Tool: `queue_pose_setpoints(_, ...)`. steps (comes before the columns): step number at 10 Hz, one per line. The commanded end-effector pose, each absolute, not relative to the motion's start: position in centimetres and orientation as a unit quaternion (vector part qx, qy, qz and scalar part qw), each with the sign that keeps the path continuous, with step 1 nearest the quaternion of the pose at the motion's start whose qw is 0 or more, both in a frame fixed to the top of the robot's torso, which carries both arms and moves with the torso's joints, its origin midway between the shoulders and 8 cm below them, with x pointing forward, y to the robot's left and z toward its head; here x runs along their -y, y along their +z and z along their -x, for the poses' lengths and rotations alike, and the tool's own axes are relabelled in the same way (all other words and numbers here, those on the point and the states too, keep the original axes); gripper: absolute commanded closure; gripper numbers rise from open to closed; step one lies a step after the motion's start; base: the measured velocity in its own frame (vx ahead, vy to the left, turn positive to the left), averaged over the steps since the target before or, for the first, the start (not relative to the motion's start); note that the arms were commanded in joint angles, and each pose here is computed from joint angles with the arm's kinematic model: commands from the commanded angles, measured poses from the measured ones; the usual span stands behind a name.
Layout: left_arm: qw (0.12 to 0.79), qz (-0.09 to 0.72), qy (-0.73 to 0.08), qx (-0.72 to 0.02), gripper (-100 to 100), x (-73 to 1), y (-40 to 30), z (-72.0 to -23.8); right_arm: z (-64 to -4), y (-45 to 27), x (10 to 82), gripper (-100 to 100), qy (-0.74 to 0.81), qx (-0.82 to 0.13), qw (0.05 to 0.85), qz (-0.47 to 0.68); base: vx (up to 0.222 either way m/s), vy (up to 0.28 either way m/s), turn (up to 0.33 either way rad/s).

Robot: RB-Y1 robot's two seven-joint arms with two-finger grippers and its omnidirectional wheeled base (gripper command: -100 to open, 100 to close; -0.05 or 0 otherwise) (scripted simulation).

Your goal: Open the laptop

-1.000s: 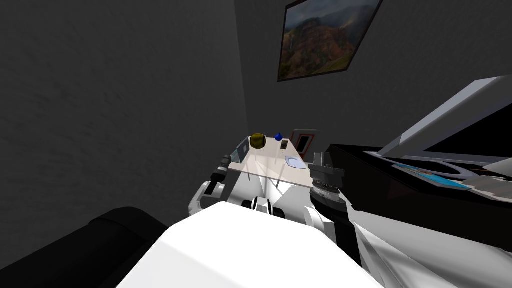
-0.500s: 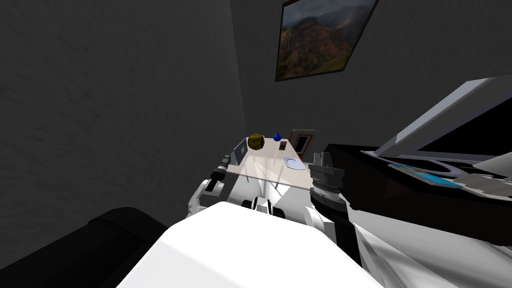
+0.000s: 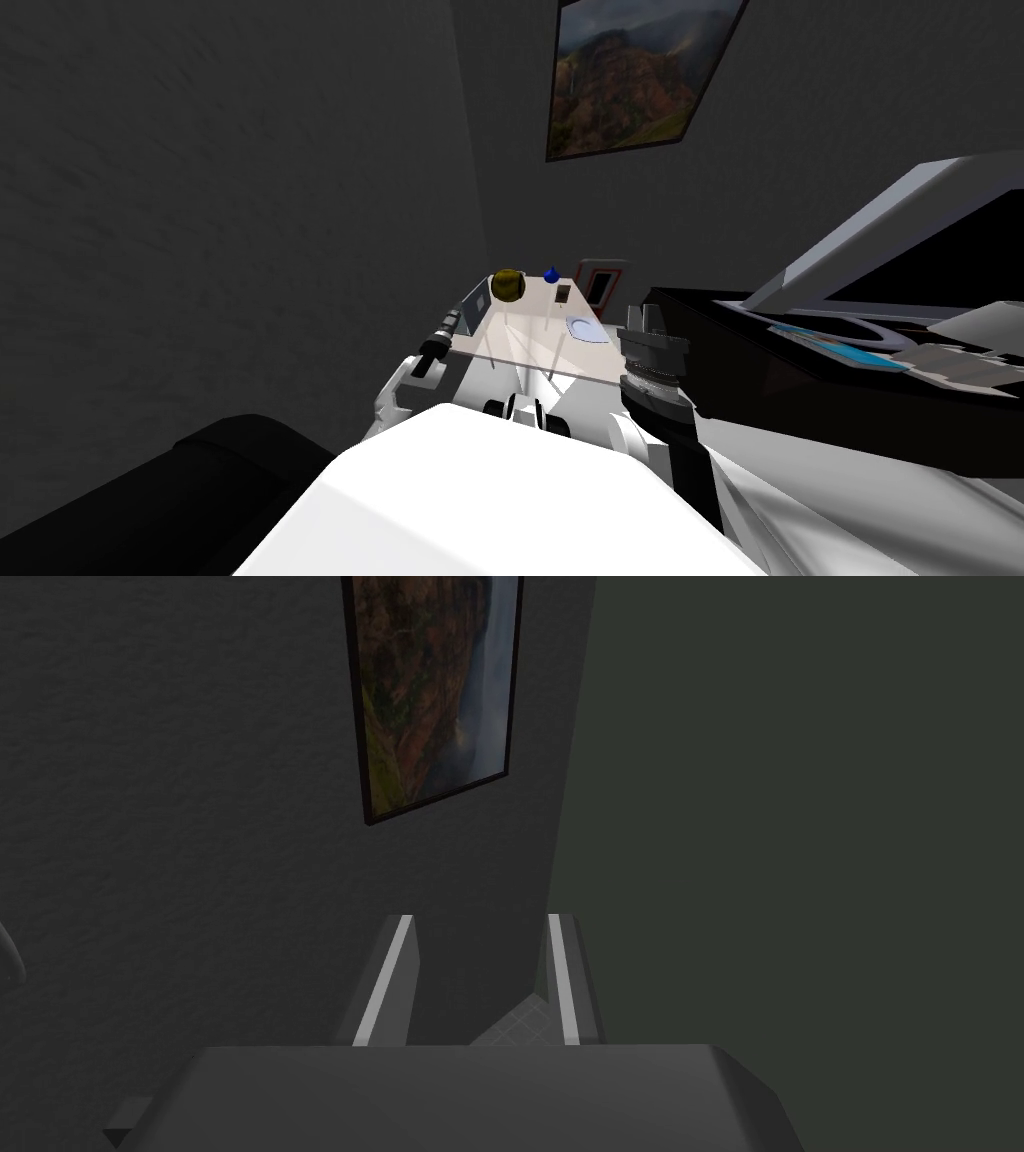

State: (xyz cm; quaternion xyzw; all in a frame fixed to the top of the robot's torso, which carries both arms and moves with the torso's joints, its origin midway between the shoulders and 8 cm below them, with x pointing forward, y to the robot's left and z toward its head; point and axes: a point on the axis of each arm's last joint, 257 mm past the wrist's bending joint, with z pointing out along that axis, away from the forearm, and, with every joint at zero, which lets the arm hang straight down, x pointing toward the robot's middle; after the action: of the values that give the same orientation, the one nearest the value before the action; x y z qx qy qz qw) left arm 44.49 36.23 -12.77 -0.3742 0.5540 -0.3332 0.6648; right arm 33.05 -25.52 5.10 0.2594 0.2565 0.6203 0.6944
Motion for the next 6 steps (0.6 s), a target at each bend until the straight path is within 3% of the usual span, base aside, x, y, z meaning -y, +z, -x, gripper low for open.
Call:
queue_pose_setpoints(1, 0.663, 0.379, -0.308, -0.567, -100, -37.34, -13.68, -44.72, -33.05, 5.10, 25.52, 0, 0.620, -0.257, 0.694, -0.259, 0.042, -0.006, -0.036)
queue_pose_setpoints(5, 0.664, 0.381, -0.302, -0.569, -100, -37.76, -13.42, -44.79, -33.04, 5.10, 25.52, 0, 0.620, -0.257, 0.694, -0.259, 0.065, 0.004, -0.030)
queue_pose_setpoints(6, 0.663, 0.382, -0.301, -0.569, 100, -37.80, -13.38, -44.78, -33.04, 5.10, 25.52, 0, 0.620, -0.257, 0.694, -0.259, 0.010, 0.002, 0.005)
